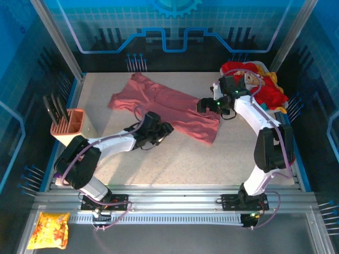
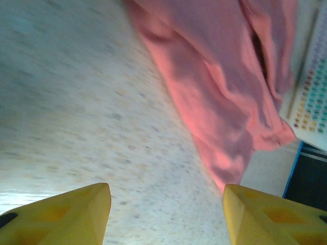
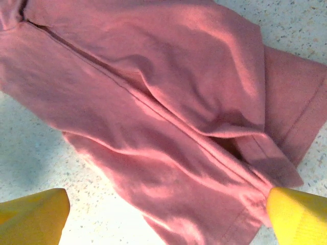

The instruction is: Fold and stack the t-shirts

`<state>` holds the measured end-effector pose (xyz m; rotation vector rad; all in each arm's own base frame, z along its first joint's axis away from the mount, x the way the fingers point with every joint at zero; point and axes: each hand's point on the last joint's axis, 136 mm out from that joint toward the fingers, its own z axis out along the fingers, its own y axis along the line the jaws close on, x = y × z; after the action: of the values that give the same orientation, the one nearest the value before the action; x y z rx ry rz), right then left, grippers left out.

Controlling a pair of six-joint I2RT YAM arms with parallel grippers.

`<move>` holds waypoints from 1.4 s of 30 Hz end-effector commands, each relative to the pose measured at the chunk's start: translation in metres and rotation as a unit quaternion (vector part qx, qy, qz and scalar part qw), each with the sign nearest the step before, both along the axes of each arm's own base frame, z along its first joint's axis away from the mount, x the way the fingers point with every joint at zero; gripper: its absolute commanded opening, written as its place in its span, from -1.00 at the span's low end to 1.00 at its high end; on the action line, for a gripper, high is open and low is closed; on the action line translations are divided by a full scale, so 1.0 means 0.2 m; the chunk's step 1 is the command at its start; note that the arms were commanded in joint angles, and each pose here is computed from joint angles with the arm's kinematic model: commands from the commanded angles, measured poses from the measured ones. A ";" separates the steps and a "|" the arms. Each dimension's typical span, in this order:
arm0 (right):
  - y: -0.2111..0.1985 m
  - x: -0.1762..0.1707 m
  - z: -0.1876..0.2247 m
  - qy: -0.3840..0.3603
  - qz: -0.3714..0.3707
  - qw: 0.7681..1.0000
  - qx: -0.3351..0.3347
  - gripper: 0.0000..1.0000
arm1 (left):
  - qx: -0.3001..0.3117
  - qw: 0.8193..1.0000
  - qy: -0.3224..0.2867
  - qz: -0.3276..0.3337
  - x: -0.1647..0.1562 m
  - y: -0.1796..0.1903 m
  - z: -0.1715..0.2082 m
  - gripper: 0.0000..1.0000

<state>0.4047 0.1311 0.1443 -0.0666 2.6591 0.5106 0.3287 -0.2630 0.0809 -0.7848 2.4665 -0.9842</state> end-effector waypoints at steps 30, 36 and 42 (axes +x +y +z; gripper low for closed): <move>-0.14 -0.23 0.14 -0.012 -0.037 0.999 0.034 0.99 | 0.005 0.998 -0.010 0.062 0.07 -0.75 -0.34 -0.46; -0.16 -0.24 0.17 -0.019 -0.045 0.998 0.037 0.99 | 0.032 0.997 0.022 0.062 0.05 -0.72 -0.37 -0.69; -0.17 -0.25 0.17 -0.021 -0.048 0.998 0.041 0.99 | 0.055 0.996 0.045 0.050 0.05 -0.69 -0.38 -0.84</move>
<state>0.3605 0.1006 0.1757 0.0443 2.5823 0.5541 0.3434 -0.4107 0.0202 -0.9177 2.4236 -0.8954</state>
